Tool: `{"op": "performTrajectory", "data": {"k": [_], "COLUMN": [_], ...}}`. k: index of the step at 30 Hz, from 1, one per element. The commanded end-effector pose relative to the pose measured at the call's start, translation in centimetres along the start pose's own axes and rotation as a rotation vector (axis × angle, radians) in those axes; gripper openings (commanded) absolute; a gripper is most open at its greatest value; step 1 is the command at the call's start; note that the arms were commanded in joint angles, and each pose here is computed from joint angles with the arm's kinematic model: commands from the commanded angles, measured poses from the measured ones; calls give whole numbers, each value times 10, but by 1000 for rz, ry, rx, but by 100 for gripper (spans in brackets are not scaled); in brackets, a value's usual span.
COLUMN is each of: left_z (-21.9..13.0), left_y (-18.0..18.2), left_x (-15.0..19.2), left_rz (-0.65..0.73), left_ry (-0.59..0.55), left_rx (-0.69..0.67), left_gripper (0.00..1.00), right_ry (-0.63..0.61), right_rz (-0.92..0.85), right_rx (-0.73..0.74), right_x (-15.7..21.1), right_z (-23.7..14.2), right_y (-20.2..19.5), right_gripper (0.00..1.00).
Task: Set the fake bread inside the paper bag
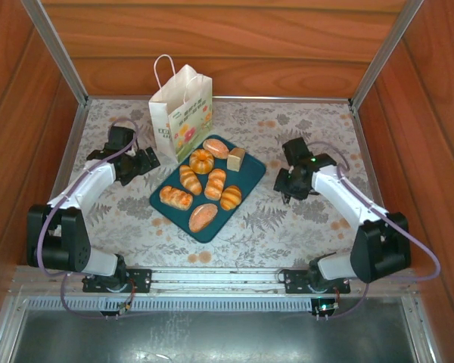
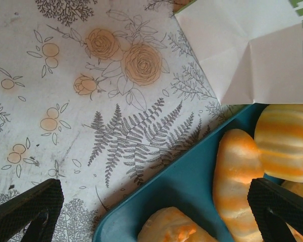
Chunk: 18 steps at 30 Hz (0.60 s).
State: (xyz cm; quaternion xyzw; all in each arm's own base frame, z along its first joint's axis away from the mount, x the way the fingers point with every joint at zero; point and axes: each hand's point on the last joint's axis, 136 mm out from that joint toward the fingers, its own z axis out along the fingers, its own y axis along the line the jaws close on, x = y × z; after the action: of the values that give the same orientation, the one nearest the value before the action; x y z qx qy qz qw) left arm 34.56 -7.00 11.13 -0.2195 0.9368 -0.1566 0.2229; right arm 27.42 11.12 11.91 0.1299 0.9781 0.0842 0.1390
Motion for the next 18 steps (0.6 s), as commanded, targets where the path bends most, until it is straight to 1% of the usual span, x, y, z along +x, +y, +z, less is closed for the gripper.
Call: {"op": "performTrajectory", "data": {"k": [1, 7, 10, 13, 18], "left_z": [-18, -31, -36, -36, -32], "left_y": [-12, -16, -13, -10, -5], "left_x": [-14, -30, -39, -40, -19], "left_rz": [-13, -14, -16, -38, -64], "left_ry": [-56, -100, -124, -115, -35], "left_rx": [27, 9, -23, -40, -39], "left_gripper": [100, 100, 100, 100, 100], "right_ry": [-2, -48, -67, -78, -90], "right_rz": [-42, -63, -83, -91, -70], "right_rx": [-44, -122, -164, -196, -225], "right_x": [-3, -14, -16, -16, -18], "right_z": [-27, -57, -69, -77, -82], "right_y": [9, 25, 33, 37, 41], "right_gripper": [56, 56, 56, 56, 56]}}
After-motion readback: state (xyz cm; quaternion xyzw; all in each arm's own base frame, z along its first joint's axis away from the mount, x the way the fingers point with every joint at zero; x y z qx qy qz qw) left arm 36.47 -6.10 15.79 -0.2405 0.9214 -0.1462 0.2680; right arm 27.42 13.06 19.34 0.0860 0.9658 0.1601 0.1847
